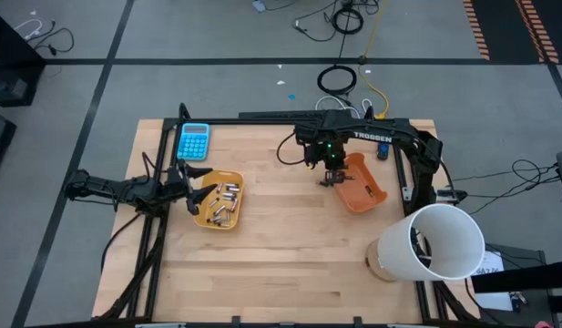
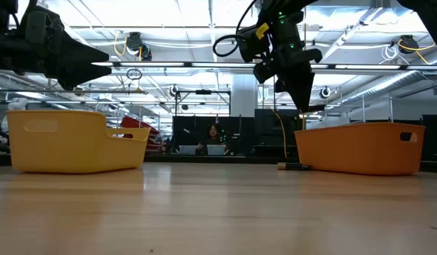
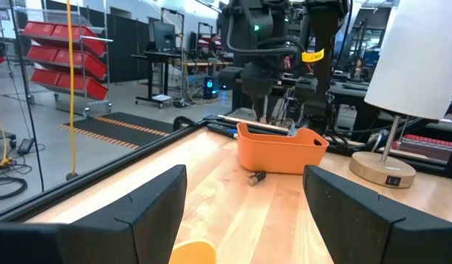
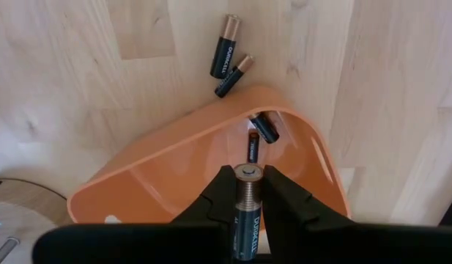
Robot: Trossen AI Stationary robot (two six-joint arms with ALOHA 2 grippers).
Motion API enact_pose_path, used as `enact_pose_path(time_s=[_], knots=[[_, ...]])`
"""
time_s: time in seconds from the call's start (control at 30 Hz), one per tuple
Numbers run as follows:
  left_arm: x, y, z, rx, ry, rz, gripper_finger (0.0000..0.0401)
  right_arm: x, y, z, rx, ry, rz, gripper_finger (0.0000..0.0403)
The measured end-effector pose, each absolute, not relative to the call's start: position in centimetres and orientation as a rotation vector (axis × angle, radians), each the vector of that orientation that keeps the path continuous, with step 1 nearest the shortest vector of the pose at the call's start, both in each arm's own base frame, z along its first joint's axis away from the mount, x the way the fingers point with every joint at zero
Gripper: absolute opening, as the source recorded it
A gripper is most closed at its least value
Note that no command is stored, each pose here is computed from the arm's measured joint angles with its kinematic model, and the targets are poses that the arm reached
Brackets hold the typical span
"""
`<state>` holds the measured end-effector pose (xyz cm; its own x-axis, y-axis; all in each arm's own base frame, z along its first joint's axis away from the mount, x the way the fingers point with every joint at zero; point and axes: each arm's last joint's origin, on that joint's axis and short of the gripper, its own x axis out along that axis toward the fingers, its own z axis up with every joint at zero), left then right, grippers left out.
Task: Sort batteries
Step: Put the black battery into the orange bin
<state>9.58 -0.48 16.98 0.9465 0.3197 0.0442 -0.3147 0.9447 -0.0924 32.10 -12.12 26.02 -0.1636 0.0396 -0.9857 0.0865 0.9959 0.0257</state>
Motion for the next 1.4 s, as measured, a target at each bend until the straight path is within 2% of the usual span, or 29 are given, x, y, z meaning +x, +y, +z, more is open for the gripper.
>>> enact_pose_path(time_s=[1.4], knots=[[9.58, -0.48, 16.97, -0.084, -0.059, 0.323, 0.0281, 32.01, -12.54, 26.03, 0.142, 1.718, -0.056, 0.0035]])
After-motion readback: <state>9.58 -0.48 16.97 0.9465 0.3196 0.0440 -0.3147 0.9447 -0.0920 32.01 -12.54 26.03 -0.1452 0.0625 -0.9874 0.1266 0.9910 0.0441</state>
